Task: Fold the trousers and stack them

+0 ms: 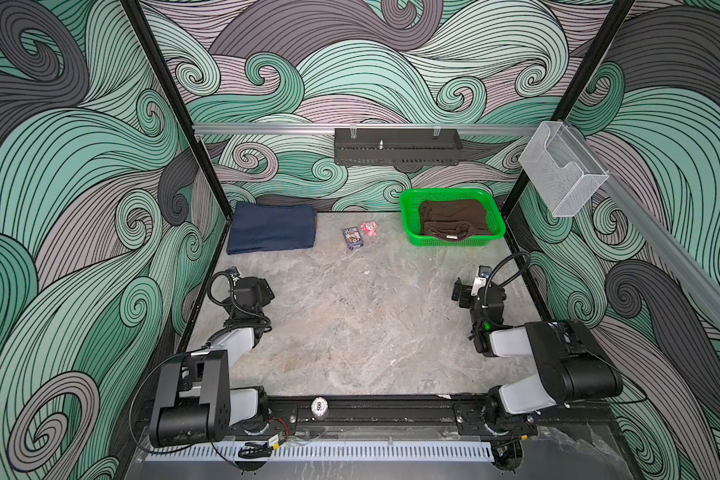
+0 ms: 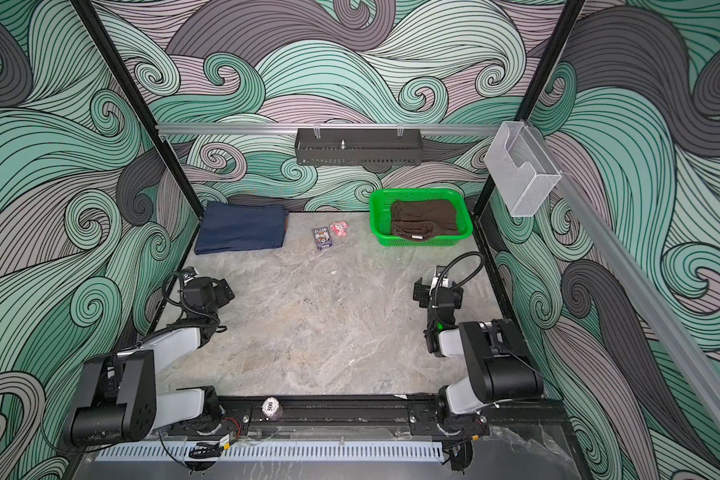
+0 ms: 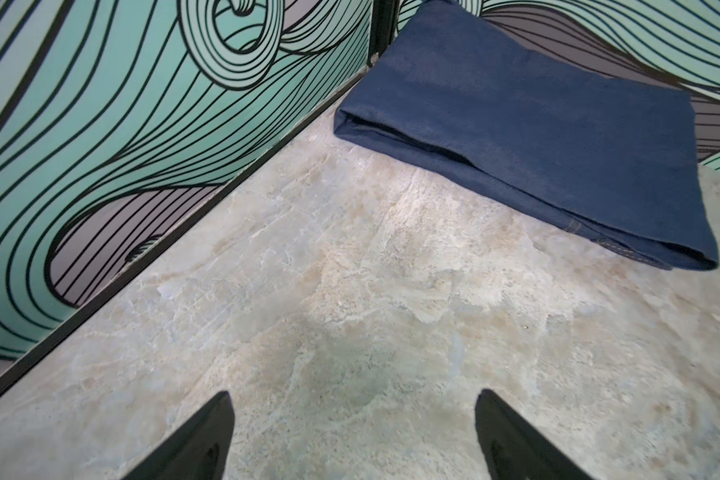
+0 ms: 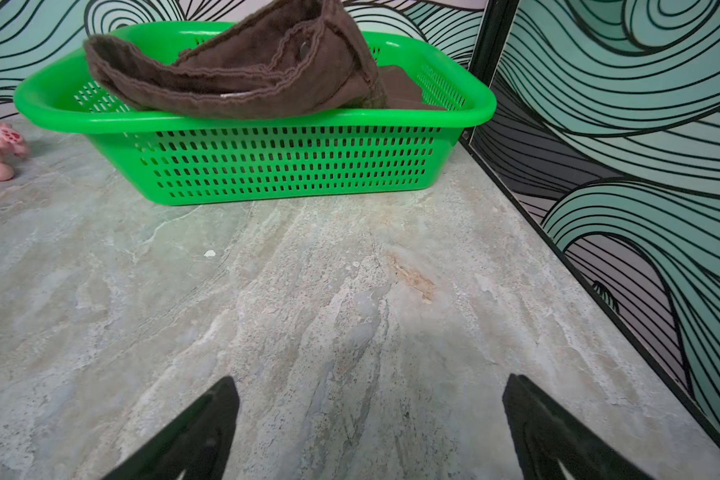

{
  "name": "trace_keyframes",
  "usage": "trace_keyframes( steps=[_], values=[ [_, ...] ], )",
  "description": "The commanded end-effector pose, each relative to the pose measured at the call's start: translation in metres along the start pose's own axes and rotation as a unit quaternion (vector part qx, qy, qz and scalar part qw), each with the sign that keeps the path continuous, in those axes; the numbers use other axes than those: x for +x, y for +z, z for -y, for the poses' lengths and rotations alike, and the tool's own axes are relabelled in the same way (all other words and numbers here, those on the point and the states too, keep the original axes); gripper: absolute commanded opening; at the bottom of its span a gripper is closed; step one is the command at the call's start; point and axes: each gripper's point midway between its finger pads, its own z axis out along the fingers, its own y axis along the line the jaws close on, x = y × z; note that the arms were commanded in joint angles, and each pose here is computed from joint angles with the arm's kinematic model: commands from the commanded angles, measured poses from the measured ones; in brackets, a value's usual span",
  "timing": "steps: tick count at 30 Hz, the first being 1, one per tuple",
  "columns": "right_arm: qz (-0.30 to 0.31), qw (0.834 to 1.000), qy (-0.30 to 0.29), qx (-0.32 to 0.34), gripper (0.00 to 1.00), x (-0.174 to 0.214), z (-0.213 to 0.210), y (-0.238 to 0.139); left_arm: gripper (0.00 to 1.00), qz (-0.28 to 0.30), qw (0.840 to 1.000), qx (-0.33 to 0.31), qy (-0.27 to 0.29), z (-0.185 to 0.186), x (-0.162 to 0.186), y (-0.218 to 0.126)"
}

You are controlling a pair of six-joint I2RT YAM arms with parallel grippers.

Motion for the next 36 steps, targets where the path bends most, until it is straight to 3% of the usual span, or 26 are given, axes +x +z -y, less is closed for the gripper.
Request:
trace_keyframes(
  steps=[1,7,12,14,22,36],
  values=[
    [0.023,1.000,0.004,-0.018,0.99,-0.020,-0.007,0.008,0.92,0.039,0.999,0.025,0.022,0.016,-0.026,0.002],
    [0.006,1.000,0.004,-0.027,0.99,-0.019,-0.008,0.013,0.93,0.069,0.996,0.046,0.034,0.023,-0.025,0.009],
    [-0.007,0.999,0.004,-0.040,0.99,-0.018,-0.011,0.018,0.92,0.035,0.992,0.090,0.079,0.048,-0.009,0.025],
    [-0.009,0.999,0.003,-0.044,0.99,-0.017,-0.012,0.019,0.92,0.062,0.986,0.109,0.107,0.058,-0.005,0.026],
    [-0.015,0.998,0.007,-0.058,0.99,-0.017,-0.013,0.021,0.95,0.021,0.985,0.128,0.115,0.067,-0.001,0.026],
    [-0.016,0.998,0.004,-0.060,0.99,-0.017,-0.014,0.021,0.99,0.029,0.984,0.129,0.116,0.067,-0.002,0.026]
  ],
)
